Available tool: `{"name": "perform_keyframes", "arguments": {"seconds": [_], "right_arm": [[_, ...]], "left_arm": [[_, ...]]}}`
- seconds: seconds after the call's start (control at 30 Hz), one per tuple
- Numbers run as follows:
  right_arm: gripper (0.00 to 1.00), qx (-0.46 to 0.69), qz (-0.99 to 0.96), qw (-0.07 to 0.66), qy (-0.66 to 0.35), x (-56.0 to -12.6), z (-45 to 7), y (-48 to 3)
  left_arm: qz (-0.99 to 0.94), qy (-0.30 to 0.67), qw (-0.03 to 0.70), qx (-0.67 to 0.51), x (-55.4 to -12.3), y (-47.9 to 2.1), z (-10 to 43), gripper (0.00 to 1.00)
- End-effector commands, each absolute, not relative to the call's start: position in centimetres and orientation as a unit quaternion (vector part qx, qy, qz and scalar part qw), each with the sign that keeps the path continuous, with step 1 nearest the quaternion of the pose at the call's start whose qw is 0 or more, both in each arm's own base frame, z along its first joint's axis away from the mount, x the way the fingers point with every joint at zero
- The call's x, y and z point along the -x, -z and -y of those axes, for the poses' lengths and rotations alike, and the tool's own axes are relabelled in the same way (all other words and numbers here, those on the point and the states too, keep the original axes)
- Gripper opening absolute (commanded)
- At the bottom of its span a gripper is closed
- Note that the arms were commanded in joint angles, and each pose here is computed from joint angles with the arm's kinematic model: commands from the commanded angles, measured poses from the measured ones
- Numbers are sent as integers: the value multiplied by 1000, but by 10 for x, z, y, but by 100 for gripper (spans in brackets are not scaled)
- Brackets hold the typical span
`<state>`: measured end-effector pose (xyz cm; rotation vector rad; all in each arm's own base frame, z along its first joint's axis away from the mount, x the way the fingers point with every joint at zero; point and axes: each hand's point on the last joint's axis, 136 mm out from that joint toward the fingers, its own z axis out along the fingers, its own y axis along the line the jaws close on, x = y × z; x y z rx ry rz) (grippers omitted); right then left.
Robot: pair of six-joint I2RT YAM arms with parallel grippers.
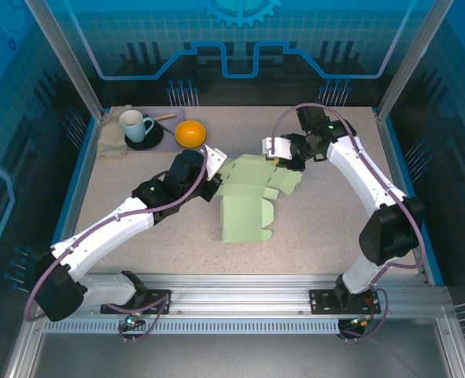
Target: Fold the paper box
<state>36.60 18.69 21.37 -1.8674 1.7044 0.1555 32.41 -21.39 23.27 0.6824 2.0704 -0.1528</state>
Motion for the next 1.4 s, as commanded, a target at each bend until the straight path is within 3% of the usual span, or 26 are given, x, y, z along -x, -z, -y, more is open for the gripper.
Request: {"name": "perform_keyframes", "arguments": {"seconds": [0.0, 0.1, 0.23, 0.37, 0.67, 0.8, 1.37], "right_arm": [[0, 699, -642, 308, -72, -361, -185, -226], [0, 701, -639, 310, -68, -357, -183, -231], [0, 701, -638, 315, -51, -354, -179, -238], [0, 710, -631, 311, -35, -349, -179, -239], [0, 721, -624, 301, -29, -346, -192, -242], [0, 726, -620, 296, -30, -342, -196, -242], [0, 720, -611, 325, -50, -336, -203, -262]], "left_arm": [[-832, 66, 484, -263, -324, -246, 214, 0], [-836, 56, 490, -242, -325, -255, 205, 9], [-815, 61, 534, -216, -321, -283, 194, 45], [-787, 74, 580, -197, -320, -309, 182, 46], [-794, 103, 558, -221, -339, -321, 198, 47], [-782, 138, 555, -248, -336, -330, 215, 58], [-786, 192, 475, -347, -317, -296, 259, 59]]}}
